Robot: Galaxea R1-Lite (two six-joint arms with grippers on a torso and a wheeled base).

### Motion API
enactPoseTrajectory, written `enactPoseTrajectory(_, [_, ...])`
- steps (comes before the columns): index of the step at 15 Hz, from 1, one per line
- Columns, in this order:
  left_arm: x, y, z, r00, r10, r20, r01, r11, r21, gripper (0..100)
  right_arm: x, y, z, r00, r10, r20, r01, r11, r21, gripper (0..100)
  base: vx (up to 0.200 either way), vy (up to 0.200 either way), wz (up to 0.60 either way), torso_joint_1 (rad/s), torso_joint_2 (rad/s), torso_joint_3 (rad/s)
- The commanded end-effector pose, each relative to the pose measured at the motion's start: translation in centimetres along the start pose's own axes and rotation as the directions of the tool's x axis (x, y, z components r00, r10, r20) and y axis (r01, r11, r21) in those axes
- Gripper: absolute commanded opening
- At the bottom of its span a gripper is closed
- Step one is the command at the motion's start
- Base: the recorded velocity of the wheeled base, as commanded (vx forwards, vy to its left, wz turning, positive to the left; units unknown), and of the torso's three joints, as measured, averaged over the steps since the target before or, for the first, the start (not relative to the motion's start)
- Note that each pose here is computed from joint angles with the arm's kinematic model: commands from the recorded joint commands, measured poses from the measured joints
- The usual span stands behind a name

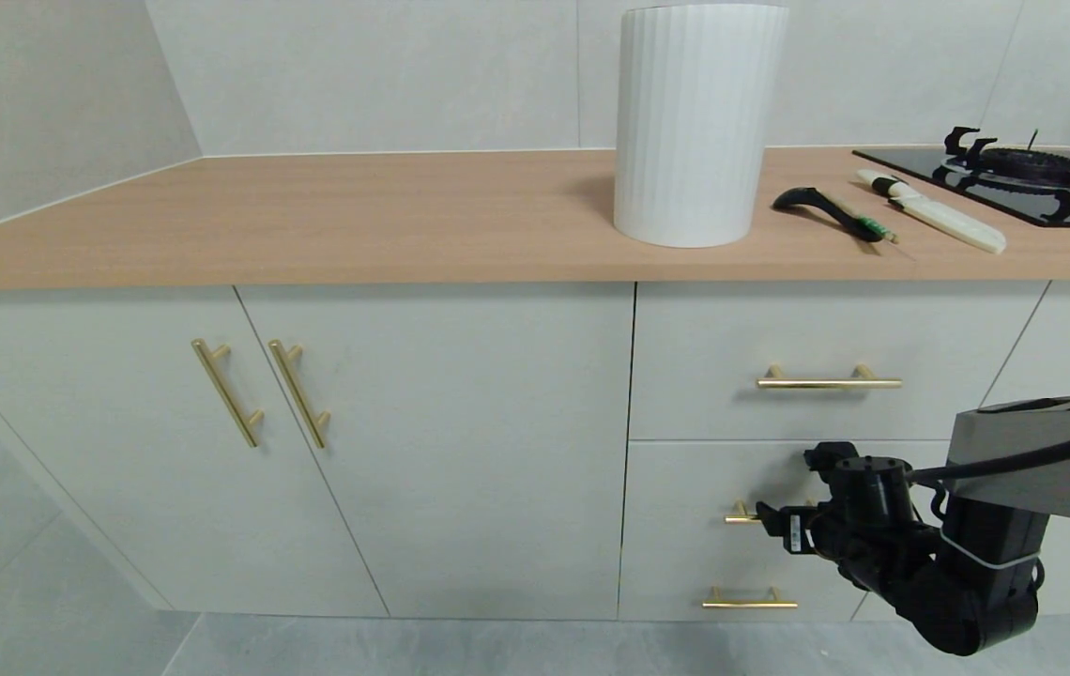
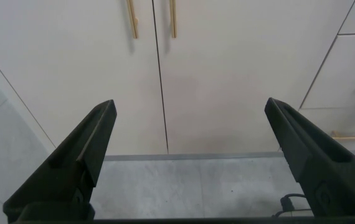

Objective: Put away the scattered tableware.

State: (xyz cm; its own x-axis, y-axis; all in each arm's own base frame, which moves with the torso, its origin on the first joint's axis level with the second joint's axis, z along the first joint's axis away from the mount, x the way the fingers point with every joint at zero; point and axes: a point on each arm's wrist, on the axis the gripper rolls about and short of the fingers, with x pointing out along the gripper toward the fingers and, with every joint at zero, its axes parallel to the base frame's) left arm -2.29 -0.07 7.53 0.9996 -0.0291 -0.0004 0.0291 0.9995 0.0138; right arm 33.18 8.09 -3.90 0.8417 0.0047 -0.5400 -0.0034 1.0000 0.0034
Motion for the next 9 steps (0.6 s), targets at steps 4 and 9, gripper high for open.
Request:
enactPoseTrajectory(4, [0.01, 0.0, 0.0, 1.0, 0.0, -0.001, 0.0, 1.0, 0.0, 100, -0.13, -0.02, -0.44, 1.0, -0.001, -0.022, 0.001, 1.0, -0.009, 100, 0.0, 0.0, 0.0, 0.0, 0.0, 0.0])
enactPoseTrajectory(9, [0.01, 0.0, 0.0, 1.0, 0.0, -0.001, 0.0, 1.0, 0.0, 100, -0.33, -0.09, -0.65, 0.999, -0.004, -0.04, 0.003, 1.0, -0.026, 100, 0.0, 0.0, 0.0, 0.0, 0.0, 0.0])
